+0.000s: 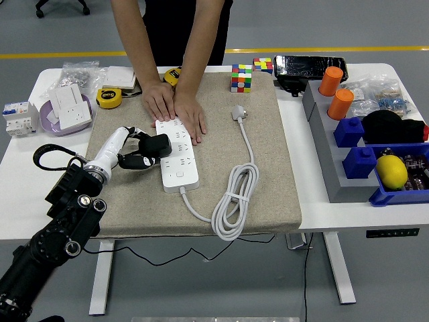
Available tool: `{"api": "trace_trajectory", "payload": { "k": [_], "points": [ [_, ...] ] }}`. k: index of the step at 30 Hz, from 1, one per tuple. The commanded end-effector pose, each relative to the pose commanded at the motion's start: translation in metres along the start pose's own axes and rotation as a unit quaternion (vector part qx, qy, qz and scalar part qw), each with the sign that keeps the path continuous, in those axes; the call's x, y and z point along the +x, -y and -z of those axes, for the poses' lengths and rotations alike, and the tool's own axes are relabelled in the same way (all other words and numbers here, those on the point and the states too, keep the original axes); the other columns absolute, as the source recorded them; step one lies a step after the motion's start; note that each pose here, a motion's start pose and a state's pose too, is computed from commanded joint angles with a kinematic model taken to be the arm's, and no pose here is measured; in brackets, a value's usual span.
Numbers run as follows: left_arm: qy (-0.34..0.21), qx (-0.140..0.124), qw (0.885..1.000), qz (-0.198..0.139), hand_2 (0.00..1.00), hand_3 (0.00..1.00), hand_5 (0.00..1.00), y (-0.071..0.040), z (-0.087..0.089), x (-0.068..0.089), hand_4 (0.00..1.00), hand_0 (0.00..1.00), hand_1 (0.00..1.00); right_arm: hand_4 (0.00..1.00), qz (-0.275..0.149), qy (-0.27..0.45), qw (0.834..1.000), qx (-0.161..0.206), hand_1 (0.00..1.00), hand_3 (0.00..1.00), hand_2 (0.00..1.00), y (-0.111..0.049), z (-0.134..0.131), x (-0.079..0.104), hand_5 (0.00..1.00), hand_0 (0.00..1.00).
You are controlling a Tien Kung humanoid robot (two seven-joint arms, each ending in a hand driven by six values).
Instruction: Pick up the plug,place it near the board,insert it into the board,press the button
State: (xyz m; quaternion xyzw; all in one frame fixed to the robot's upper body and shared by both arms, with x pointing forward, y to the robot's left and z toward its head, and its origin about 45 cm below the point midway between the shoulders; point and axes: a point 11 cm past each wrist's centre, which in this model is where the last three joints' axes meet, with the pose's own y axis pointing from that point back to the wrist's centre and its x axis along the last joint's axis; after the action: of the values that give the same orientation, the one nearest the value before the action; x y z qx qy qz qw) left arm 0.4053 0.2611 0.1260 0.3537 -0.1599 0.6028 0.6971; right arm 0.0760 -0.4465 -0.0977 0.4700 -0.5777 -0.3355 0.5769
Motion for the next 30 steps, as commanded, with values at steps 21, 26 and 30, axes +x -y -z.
{"api": "trace_trajectory", "payload": {
  "k": [21, 26, 30],
  "points": [
    [0.011, 0.001, 1.000, -0.007, 0.570, 0.352, 0.040, -0.0003, -0.0022, 0.0022, 0.516, 0.882, 0.848, 0.998, 0.002, 0.003, 1.000, 0.000, 0.753, 0.779, 0.752, 0.0001, 0.0002, -0.0024, 0.813, 0.825],
    [0.002, -0.005, 1.000, -0.011, 0.563, 0.343, 0.038, -0.0011, -0.0051, 0.0043, 0.510, 0.880, 0.852, 0.998, 0.002, 0.004, 1.000, 0.000, 0.753, 0.779, 0.752, 0.0001, 0.0001, -0.0029, 0.812, 0.824],
    [-0.005, -0.011, 1.000, -0.013, 0.560, 0.331, 0.032, -0.0016, -0.0081, 0.0062, 0.508, 0.880, 0.850, 0.998, 0.002, 0.006, 1.000, 0.001, 0.753, 0.778, 0.752, 0.0001, 0.0011, -0.0030, 0.812, 0.825]
  ]
}}
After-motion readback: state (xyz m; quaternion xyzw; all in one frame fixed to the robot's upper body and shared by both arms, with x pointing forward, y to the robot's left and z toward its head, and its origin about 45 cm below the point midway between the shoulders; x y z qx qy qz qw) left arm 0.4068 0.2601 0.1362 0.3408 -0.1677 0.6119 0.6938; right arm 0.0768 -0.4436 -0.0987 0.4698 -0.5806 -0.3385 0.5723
